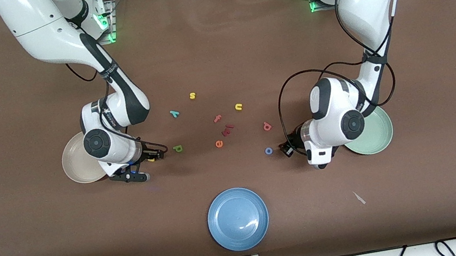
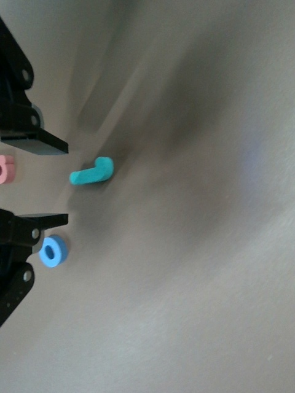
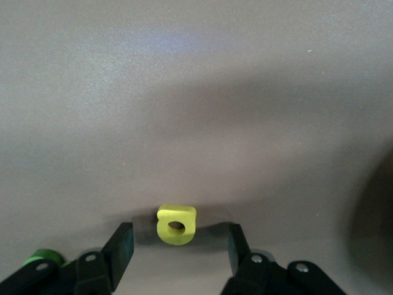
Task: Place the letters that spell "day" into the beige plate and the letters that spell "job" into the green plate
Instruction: 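Grasp the yellow letter with the right gripper while the left gripper grasps the teal letter, then drop the yellow letter on the cream plate while the left gripper drops teal on green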
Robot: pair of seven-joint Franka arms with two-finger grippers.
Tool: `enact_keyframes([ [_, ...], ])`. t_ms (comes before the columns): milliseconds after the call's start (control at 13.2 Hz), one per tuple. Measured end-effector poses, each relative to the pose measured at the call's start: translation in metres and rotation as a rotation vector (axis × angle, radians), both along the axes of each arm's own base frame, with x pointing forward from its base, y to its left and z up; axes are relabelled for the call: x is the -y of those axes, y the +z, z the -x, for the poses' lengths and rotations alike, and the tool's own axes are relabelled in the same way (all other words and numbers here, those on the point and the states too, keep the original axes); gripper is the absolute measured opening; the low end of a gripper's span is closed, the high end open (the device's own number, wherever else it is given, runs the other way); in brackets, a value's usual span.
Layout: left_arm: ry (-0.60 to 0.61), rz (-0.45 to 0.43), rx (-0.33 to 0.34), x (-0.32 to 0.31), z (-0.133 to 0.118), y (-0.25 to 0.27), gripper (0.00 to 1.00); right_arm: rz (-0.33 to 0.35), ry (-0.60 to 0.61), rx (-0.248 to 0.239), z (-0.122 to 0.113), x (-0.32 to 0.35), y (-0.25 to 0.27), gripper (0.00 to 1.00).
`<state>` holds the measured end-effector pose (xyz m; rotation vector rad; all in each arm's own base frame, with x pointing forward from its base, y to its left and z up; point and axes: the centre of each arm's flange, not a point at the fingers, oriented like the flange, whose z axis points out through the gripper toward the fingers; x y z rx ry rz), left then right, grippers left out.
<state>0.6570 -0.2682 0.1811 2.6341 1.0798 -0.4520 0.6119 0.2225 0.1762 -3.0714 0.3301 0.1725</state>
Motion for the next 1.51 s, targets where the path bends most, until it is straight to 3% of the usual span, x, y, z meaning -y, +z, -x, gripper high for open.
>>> enact_keyframes([
  [75, 0.008, 0.0, -0.004, -0.005, -0.001, -0.003, 0.45, 0.001, 0.0, -0.001, 0.0, 0.001, -0.001, 0.59],
  [151, 0.015, 0.0, -0.006, -0.009, -0.003, -0.004, 0.45, 0.001, -0.001, 0.001, -0.001, 0.001, 0.0, 0.59],
  [226, 0.019, 0.0, -0.006, -0.012, -0.004, -0.004, 0.45, 0.001, -0.002, 0.003, -0.002, 0.001, 0.001, 0.5],
  [528, 0.019, -0.001, -0.007, -0.011, -0.003, -0.006, 0.43, 0.001, -0.004, 0.004, -0.003, 0.002, 0.001, 0.39],
  [679, 0.019, -0.002, -0.004, -0.01, -0.003, -0.01, 0.42, 0.001, -0.006, 0.005, -0.004, 0.003, 0.002, 0.27],
  [830, 0.022, -0.002, 0.003, -0.009, -0.003, -0.014, 0.38, 0.001, -0.006, 0.006, -0.004, 0.003, 0.003, 0.27],
  [981, 0.025, -0.001, 0.019, -0.008, -0.004, -0.015, 0.17, -0.003, -0.004, 0.015, -0.008, 0.001, 0.007, 0.27],
  [1057, 0.021, 0.0, 0.025, -0.006, -0.004, -0.015, 0.17, -0.004, -0.003, 0.012, -0.01, 0.0, 0.01, 0.27],
  [1132, 0.01, 0.002, 0.031, -0.003, -0.003, -0.015, 0.11, -0.001, -0.002, 0.004, -0.012, 0.002, 0.013, 0.27],
  [1509, -0.014, 0.015, 0.057, 0.002, -0.006, -0.007, 0.08, 0.022, 0.079, -0.052, -0.02, 0.046, 0.053, 0.27],
])
